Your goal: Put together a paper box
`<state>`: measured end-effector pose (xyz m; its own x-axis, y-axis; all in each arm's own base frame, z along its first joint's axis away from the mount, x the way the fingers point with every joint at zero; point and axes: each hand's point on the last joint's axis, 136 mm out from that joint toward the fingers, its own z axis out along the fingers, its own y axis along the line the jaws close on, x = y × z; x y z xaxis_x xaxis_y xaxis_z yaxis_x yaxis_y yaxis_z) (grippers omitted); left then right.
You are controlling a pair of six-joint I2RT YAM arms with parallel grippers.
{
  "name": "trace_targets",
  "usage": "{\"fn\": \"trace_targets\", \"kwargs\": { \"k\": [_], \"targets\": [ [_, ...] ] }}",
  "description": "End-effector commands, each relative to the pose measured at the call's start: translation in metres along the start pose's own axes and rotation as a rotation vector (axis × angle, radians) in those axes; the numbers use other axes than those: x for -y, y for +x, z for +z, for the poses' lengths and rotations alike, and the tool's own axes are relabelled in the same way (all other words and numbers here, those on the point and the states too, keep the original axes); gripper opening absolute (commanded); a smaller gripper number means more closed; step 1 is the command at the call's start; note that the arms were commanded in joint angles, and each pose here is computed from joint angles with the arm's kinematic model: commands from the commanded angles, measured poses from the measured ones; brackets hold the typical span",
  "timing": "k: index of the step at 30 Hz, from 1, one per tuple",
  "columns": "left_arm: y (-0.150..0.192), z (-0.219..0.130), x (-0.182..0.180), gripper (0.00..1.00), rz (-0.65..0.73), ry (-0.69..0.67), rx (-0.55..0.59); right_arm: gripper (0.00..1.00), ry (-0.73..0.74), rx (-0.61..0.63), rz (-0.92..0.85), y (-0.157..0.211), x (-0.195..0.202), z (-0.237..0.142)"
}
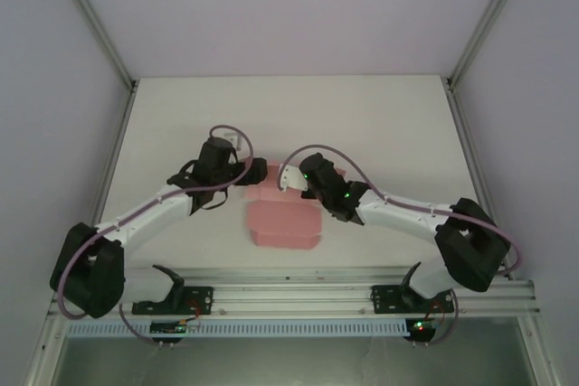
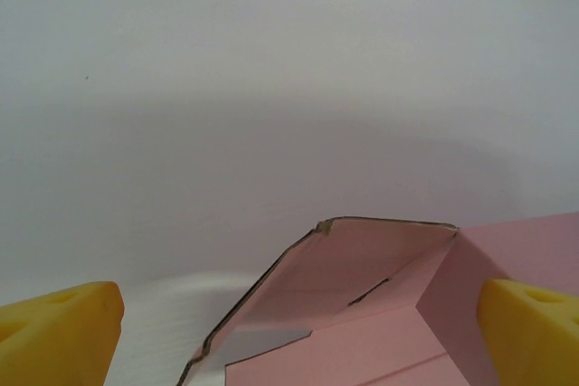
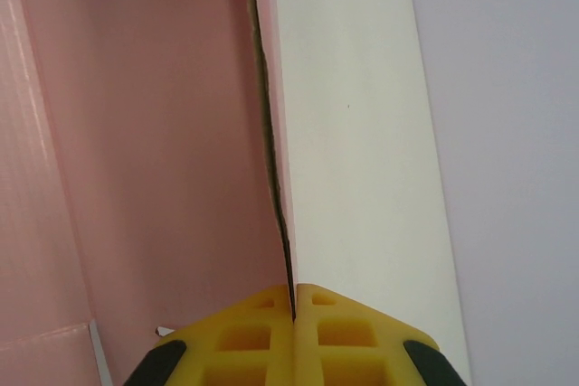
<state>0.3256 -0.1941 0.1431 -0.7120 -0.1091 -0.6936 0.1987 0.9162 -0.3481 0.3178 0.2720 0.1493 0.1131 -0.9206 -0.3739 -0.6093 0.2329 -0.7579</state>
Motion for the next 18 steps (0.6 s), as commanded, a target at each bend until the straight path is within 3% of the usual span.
{"fn": "trace_targets", "kwargs": {
  "k": [1, 7, 11, 18],
  "targets": [
    [-0.008, -0.003, 0.004, 1.0, 0.005, -0.005, 0.049, 0.0, 0.015, 0.11, 0.086, -0.026, 0.014, -0.014],
    [-0.004, -0.039, -0.021, 0.99, -0.049, -0.066, 0.066, 0.0, 0.014, 0.051, 0.11, -0.002, 0.017, -0.012],
    [0.013, -0.055, -0.057, 1.0, -0.148, -0.101, 0.056, 0.0, 0.003, 0.043, 0.138, 0.008, 0.017, -0.014],
    [0.049, -0.053, -0.108, 1.0, -0.3, -0.19, 0.012, 0.0, -0.013, 0.045, 0.186, 0.013, 0.02, -0.013]
  ]
}}
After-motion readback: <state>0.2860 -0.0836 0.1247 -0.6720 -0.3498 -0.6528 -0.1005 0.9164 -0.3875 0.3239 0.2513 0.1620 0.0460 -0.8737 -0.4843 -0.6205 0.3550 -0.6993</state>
